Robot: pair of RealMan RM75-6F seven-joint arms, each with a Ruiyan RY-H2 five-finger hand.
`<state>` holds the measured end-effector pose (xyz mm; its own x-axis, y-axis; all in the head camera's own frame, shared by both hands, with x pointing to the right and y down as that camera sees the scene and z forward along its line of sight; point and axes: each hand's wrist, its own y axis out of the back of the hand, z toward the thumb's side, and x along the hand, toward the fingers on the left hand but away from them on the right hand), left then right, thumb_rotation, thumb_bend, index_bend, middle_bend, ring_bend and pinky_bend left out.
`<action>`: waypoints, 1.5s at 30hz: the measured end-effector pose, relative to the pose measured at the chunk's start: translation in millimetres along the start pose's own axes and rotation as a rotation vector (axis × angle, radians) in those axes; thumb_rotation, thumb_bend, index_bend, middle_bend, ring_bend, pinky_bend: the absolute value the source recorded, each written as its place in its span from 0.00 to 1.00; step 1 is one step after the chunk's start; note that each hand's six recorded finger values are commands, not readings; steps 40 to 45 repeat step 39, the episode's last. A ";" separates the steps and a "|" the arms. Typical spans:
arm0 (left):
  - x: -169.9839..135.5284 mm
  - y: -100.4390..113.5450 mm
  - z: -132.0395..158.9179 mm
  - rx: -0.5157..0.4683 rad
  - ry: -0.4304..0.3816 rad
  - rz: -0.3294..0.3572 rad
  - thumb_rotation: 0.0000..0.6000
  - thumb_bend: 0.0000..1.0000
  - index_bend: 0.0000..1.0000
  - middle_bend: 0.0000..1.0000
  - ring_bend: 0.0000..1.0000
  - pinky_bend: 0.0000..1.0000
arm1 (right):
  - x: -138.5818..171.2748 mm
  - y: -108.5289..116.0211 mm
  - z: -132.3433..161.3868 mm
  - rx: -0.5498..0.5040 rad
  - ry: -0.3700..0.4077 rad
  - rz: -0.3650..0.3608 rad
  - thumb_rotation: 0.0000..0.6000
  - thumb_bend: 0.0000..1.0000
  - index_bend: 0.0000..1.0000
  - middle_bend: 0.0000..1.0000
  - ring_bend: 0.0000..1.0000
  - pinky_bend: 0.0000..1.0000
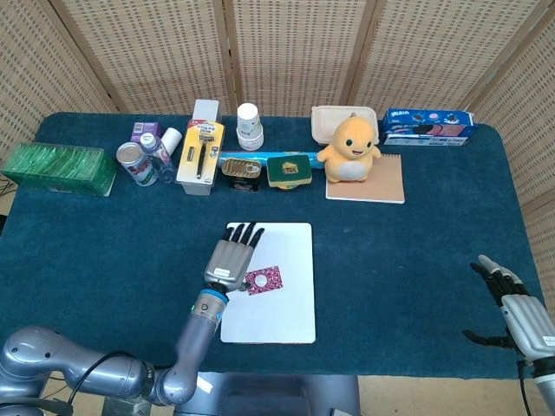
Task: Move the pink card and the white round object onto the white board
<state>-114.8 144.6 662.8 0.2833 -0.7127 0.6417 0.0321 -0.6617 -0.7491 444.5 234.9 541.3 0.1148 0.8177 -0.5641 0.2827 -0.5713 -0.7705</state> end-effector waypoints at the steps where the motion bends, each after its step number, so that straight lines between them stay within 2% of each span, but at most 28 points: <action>1: -1.6 4.4 -3.9 0.002 0.002 0.014 1.00 0.11 0.00 0.00 0.00 0.09 | -0.1 -0.4 0.3 0.001 0.000 0.001 1.00 0.00 0.01 0.00 0.00 0.00; 7: -18.2 30.8 -41.5 0.026 0.027 0.097 1.00 0.11 0.00 0.00 0.00 0.09 | 0.3 -3.1 1.8 0.015 -0.001 0.004 1.00 0.00 0.01 0.00 0.00 0.00; 14: -55.6 54.6 -115.1 0.046 0.077 0.197 1.00 0.11 0.00 0.00 0.00 0.09 | -0.1 -7.0 2.4 0.036 -0.009 0.006 1.00 0.00 0.01 0.00 0.00 0.00; 19: -84.7 61.8 -164.2 0.018 0.103 0.243 1.00 0.11 0.00 0.00 0.00 0.09 | 0.2 -8.3 4.1 0.046 -0.009 0.002 1.00 0.00 0.01 0.00 0.00 0.00; 22: -107.5 56.0 -190.0 -0.020 0.112 0.263 1.00 0.11 0.00 0.00 0.00 0.09 | 0.8 -8.5 5.3 0.051 -0.006 -0.001 1.00 0.00 0.01 0.00 0.00 0.00; 27: -154.2 33.8 -238.2 -0.099 0.172 0.284 1.00 0.11 0.00 0.00 0.00 0.09 | 1.3 -5.8 9.5 0.054 0.017 -0.012 1.00 0.00 0.02 0.00 0.00 0.00; 33: -207.9 12.2 -295.6 -0.193 0.262 0.342 1.00 0.11 0.00 0.00 0.00 0.09 | -0.4 7.6 5.3 0.137 0.002 -0.114 1.00 0.00 0.02 0.00 0.00 0.00; 35: -223.6 11.8 -303.7 -0.220 0.263 0.368 1.00 0.11 0.00 0.00 0.00 0.09 | -0.5 14.8 3.2 0.180 -0.012 -0.177 1.00 0.00 0.02 0.00 0.00 0.00; 39: -245.4 14.6 -308.6 -0.213 0.244 0.400 1.00 0.11 0.00 0.00 0.00 0.09 | 2.3 25.6 -0.8 0.232 -0.041 -0.285 1.00 0.00 0.02 0.00 0.00 0.00; 45: -245.4 14.6 -308.6 -0.213 0.244 0.400 1.00 0.11 0.00 0.00 0.00 0.09 | 2.3 25.6 -0.8 0.232 -0.041 -0.285 1.00 0.00 0.02 0.00 0.00 0.00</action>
